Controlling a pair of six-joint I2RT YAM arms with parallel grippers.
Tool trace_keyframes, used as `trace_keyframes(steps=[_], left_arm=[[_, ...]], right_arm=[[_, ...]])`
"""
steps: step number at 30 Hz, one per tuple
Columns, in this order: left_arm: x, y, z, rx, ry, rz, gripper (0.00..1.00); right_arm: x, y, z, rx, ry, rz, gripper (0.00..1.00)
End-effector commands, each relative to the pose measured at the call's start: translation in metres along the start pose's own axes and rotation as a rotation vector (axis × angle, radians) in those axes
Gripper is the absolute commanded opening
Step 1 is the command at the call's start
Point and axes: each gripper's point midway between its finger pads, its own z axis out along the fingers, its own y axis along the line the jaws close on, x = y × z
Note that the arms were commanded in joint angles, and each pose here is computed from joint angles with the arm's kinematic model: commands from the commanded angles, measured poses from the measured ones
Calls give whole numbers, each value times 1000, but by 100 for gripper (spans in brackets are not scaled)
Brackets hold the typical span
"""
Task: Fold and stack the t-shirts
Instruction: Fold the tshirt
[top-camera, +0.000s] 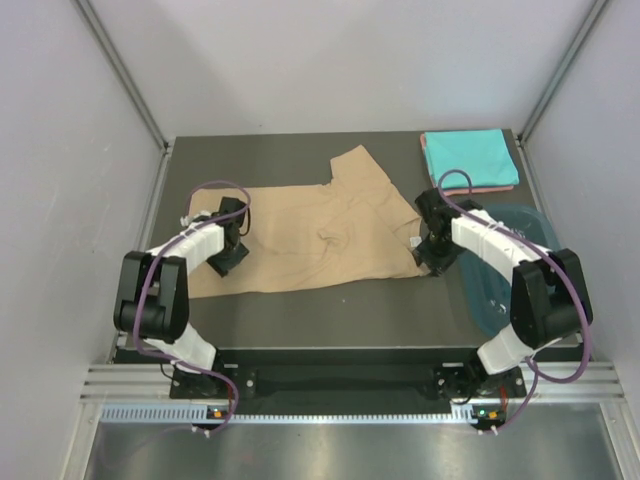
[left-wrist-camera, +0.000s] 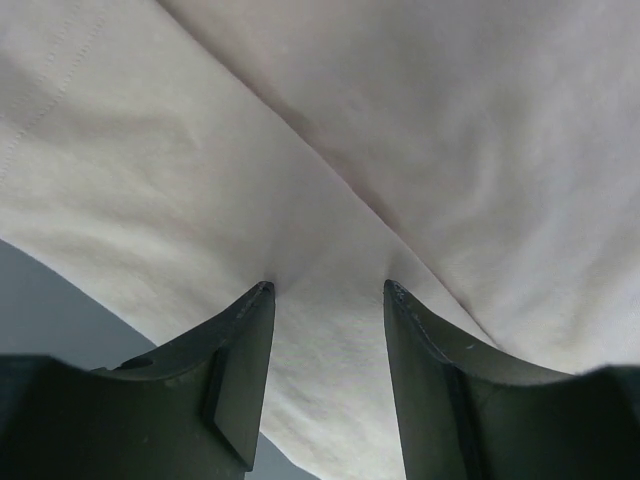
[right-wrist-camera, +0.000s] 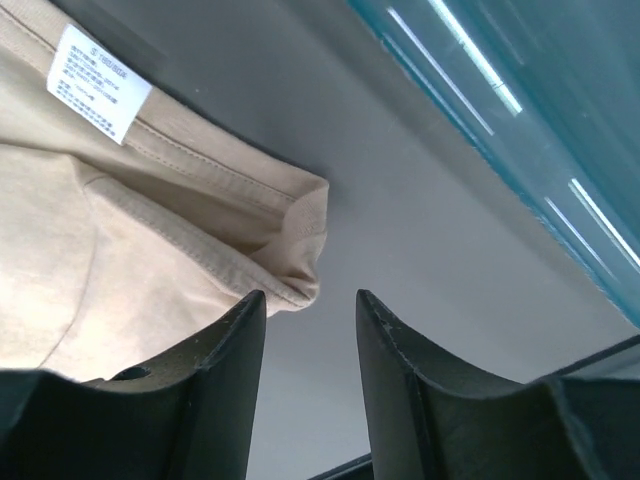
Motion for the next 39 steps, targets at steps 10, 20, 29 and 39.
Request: trace_keyframes(steps=[10, 20, 29, 39], left_arm=[[-4, 26, 19, -155, -48, -20, 51], [-12, 31, 21, -204, -83, 2, 50], [-14, 32, 24, -233, -94, 10, 50], [-17, 39, 31, -289, -111, 42, 50]], right_arm=[[0, 8, 15, -26, -64, 25, 41], [-1, 5, 27, 7, -81, 38, 28], [4, 5, 34, 5, -63, 41, 0], [-8, -31, 27, 133, -147, -10, 0]])
